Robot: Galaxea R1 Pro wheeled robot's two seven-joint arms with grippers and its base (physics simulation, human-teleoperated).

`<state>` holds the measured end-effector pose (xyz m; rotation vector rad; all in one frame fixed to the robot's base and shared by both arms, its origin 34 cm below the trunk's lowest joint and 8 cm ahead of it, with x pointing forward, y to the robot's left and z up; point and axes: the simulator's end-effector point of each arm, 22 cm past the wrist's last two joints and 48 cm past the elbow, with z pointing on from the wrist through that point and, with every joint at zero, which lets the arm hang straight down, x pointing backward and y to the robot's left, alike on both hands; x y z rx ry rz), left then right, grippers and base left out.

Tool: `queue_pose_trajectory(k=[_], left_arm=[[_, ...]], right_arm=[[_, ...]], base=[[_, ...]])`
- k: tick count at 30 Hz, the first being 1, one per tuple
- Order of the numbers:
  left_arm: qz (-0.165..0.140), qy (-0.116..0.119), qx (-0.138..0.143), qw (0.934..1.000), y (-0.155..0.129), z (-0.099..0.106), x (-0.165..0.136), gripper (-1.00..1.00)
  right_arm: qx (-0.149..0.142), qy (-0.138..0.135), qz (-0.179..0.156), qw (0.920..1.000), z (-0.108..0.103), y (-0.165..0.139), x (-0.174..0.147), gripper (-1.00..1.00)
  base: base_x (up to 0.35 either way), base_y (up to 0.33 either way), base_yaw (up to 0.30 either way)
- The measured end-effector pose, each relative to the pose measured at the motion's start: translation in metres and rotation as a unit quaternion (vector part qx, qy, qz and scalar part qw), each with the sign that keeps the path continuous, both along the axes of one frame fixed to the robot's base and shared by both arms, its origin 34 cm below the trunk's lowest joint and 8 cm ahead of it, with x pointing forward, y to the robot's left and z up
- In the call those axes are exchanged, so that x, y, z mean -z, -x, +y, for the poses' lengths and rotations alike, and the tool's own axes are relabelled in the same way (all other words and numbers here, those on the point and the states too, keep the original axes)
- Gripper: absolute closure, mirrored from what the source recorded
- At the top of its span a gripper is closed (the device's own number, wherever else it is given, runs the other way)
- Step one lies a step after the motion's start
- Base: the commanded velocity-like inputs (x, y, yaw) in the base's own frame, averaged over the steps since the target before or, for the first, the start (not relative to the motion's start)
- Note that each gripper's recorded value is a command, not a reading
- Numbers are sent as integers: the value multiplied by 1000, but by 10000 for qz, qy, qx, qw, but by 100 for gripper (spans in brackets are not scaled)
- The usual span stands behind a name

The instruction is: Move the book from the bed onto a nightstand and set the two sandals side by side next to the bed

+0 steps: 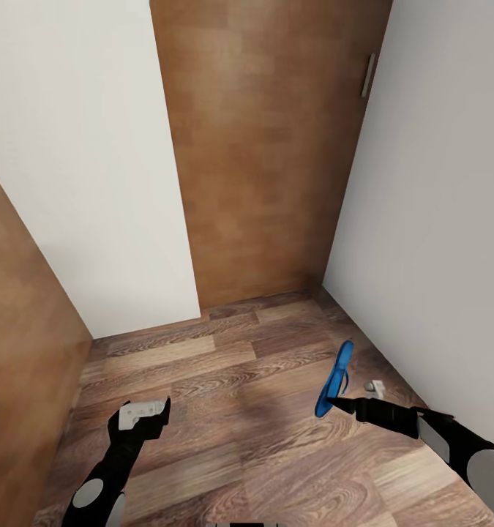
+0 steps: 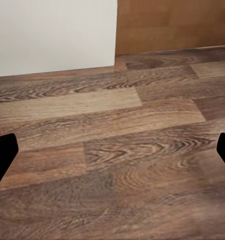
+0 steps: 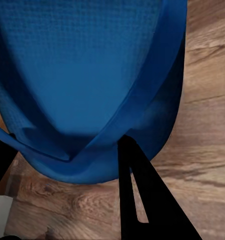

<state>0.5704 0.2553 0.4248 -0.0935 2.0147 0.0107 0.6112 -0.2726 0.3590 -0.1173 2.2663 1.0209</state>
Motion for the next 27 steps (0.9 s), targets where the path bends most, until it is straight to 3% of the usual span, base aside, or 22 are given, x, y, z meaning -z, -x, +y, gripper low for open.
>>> queue_pose_trajectory(k=[2,5,9,13,22,27], left_arm=[[-40,2,2,10000,-1,0,-4,-100],[-100,6,18,9999,-2,-2,-10,-100],[-182,8,22,9998,-3,-2,-19,-100],[-264,28,28,9996,-4,-5,-27,-100],[-444,87,132,9989,-5,-19,-47,-100],[-468,89,144,9988,-4,-21,-50,-100]], right_arm=[[-10,45,-156,9999,4,-2,-3,100],[34,-48,136,9999,31,14,18,100],[366,73,625,9973,16,42,44,100],[520,112,717,9960,7,50,46,100],[500,242,63,9984,3,36,22,100],[498,269,-122,9983,3,31,11,100]], base=[[0,0,0],[0,0,0],[0,0,0],[0,0,0],[0,0,0],[0,0,0]])
